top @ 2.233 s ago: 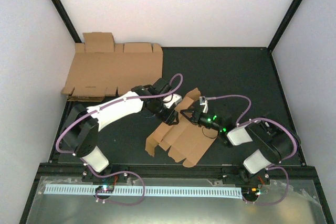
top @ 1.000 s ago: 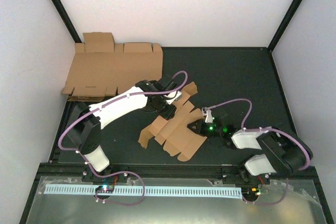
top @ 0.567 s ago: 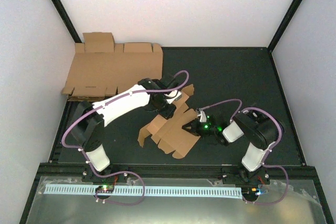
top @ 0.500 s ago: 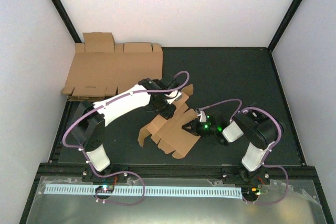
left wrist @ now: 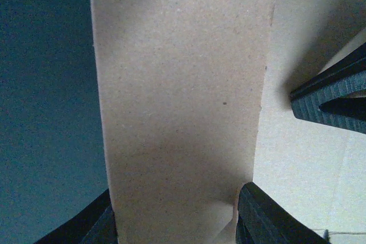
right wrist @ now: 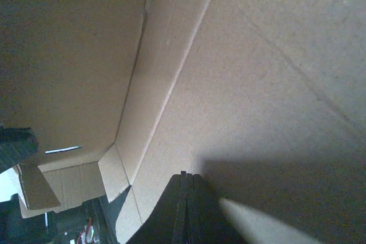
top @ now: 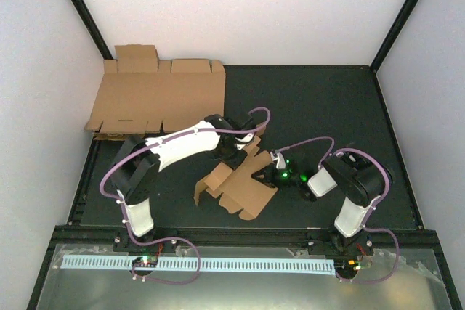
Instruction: Fold the paper box
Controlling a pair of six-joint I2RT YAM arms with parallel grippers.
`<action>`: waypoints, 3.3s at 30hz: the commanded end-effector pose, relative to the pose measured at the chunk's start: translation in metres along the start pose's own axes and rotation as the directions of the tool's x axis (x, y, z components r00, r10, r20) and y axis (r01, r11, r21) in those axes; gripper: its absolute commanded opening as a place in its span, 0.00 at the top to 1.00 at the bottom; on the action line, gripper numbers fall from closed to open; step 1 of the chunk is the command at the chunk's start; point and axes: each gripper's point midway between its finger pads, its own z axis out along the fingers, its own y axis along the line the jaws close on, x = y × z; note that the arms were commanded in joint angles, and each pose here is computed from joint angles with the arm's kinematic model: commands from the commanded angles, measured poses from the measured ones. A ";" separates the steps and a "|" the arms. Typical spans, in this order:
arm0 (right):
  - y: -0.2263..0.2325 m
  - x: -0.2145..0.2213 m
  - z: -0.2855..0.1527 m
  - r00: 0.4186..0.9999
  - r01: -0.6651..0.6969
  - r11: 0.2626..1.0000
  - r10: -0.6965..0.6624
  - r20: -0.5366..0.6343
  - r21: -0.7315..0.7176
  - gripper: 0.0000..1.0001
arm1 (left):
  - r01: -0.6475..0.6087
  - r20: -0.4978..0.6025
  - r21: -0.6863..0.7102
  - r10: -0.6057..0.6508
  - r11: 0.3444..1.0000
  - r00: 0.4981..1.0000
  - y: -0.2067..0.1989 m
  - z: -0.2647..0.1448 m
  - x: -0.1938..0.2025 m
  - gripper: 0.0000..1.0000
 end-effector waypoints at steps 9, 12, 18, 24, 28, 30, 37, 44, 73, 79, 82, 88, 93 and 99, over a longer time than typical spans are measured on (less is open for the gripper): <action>0.013 -0.022 -0.010 0.986 0.146 0.986 -0.152 0.073 0.080 0.93 | 0.016 0.030 0.014 -0.016 1.000 0.999 -0.015 0.002 -0.002 0.56; 0.017 -0.028 -0.013 0.982 0.162 0.983 -0.170 0.086 0.088 0.92 | 0.019 0.035 0.007 -0.019 1.000 0.999 -0.014 0.002 -0.003 0.56; 0.013 -0.045 -0.024 0.980 0.153 0.983 -0.165 0.116 0.104 0.91 | 0.016 0.037 -0.009 -0.016 1.000 0.999 -0.011 -0.001 -0.002 0.56; -0.003 -0.080 -0.047 0.969 0.154 0.970 -0.186 0.165 0.186 0.94 | 0.013 0.044 -0.012 -0.013 1.000 0.999 -0.010 -0.004 -0.003 0.56; -0.014 -0.097 -0.051 0.966 0.149 0.960 -0.192 0.171 0.236 0.98 | 0.011 0.047 -0.010 -0.011 1.000 0.999 -0.011 -0.006 -0.003 0.56; -0.016 -0.103 -0.048 0.969 0.144 0.957 -0.188 0.160 0.251 0.98 | 0.013 0.051 -0.008 -0.013 1.000 0.999 -0.011 -0.007 -0.004 0.56; -0.023 -0.116 -0.033 0.979 0.097 0.961 -0.139 0.149 0.258 0.98 | 0.015 0.057 -0.003 -0.014 1.000 0.998 -0.012 -0.008 -0.004 0.56; -0.036 -0.121 -0.026 0.985 0.049 0.955 -0.095 0.146 0.292 0.98 | 0.015 0.062 0.005 -0.015 1.000 0.998 -0.013 -0.008 -0.005 0.56; 0.006 -0.080 -0.008 0.991 0.130 0.990 -0.130 0.001 0.057 0.98 | 0.012 0.080 0.025 -0.014 1.000 0.997 -0.018 -0.013 -0.014 0.56; 0.004 -0.070 -0.002 0.991 0.133 0.990 -0.132 -0.025 0.051 0.98 | 0.016 0.081 0.027 -0.018 1.000 0.997 -0.018 -0.013 -0.013 0.56; 0.001 -0.066 0.003 0.990 0.133 0.989 -0.130 -0.045 0.058 0.98 | 0.018 0.082 0.034 -0.021 0.999 0.996 -0.019 -0.013 -0.014 0.56; -0.023 -0.059 0.011 0.993 0.104 0.985 -0.094 -0.074 0.139 0.98 | 0.021 0.088 0.041 -0.025 0.999 0.996 -0.020 -0.014 -0.015 0.56; -0.039 -0.055 0.013 0.994 0.079 0.977 -0.062 -0.090 0.198 0.98 | 0.021 0.086 0.043 -0.025 0.999 0.996 -0.021 -0.014 -0.015 0.56; -0.037 -0.059 0.007 0.995 0.095 0.971 -0.084 -0.062 0.221 0.98 | 0.019 0.084 0.049 -0.023 0.999 0.996 -0.022 -0.013 -0.015 0.56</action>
